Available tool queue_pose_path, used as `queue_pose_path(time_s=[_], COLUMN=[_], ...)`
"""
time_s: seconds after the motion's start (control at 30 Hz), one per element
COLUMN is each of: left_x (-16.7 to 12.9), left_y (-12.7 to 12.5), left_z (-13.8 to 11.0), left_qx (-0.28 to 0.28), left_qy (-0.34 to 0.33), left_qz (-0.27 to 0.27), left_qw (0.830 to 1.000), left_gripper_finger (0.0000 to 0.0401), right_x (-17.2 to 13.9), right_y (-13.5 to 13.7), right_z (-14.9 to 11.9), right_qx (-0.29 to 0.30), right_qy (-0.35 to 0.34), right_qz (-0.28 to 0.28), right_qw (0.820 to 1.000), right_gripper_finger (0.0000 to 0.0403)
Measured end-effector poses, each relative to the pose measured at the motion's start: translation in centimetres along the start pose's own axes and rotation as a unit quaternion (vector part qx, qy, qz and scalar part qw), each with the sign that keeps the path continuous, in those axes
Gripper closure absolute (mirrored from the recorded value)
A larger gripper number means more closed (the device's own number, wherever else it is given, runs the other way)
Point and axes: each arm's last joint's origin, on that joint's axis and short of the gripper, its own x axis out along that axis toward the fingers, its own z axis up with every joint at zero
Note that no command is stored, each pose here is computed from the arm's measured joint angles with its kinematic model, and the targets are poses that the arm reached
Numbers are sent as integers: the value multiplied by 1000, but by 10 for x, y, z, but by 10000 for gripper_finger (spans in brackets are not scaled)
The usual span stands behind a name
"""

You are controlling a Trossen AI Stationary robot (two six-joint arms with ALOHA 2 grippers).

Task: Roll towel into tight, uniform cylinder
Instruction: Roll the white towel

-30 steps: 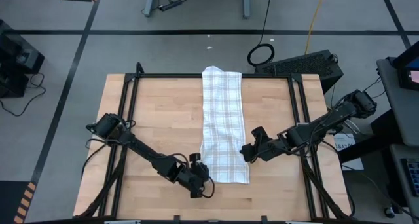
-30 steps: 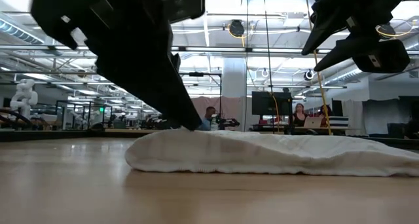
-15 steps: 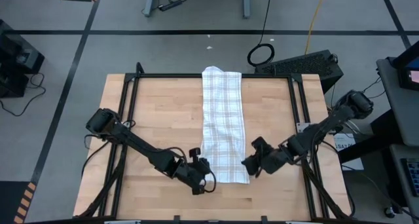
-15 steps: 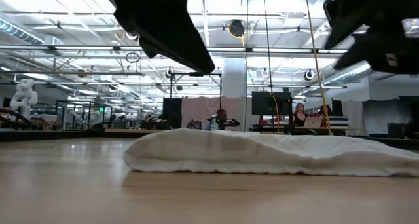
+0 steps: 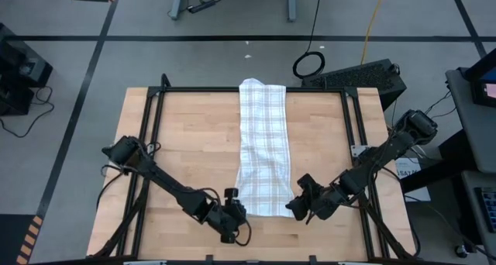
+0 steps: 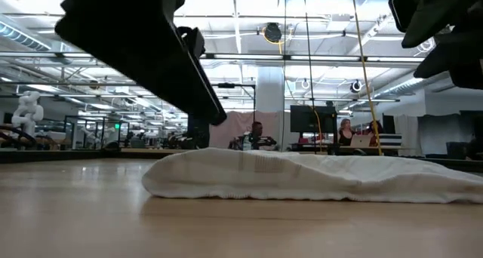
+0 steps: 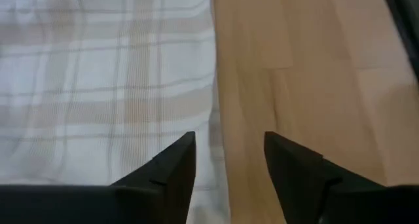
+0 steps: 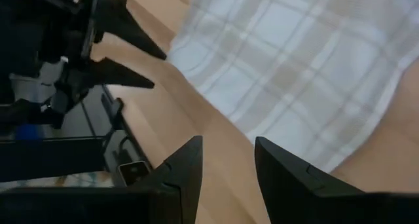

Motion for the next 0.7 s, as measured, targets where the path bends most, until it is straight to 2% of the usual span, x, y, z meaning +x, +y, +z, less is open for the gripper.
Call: queue_pose_path(time_s=[0.1,0.23,0.37,0.47,0.5,0.7], left_x=[9,18,20,20,20,17], left_y=[0,5,14,20,21,28], left_z=[-7,-10,-7,-4,-4,-1], left_qx=[5,4,-2,-5,-9,-23], left_qy=[15,27,25,27,30,37], left_qz=[15,22,39,31,29,32], left_qw=[1000,999,999,999,999,999], left_gripper_finger=[217,252,313,377,388,397], right_x=[0,0,0,0,0,1], right_y=[0,0,3,4,4,3], right_z=[0,0,0,0,0,0], right_qx=[0,1,5,8,8,8], right_qy=[0,1,2,2,2,1], right_qz=[-1,2,12,22,22,16], right_qw=[1000,1000,1000,1000,1000,1000], right_gripper_finger=[273,273,273,273,273,273])
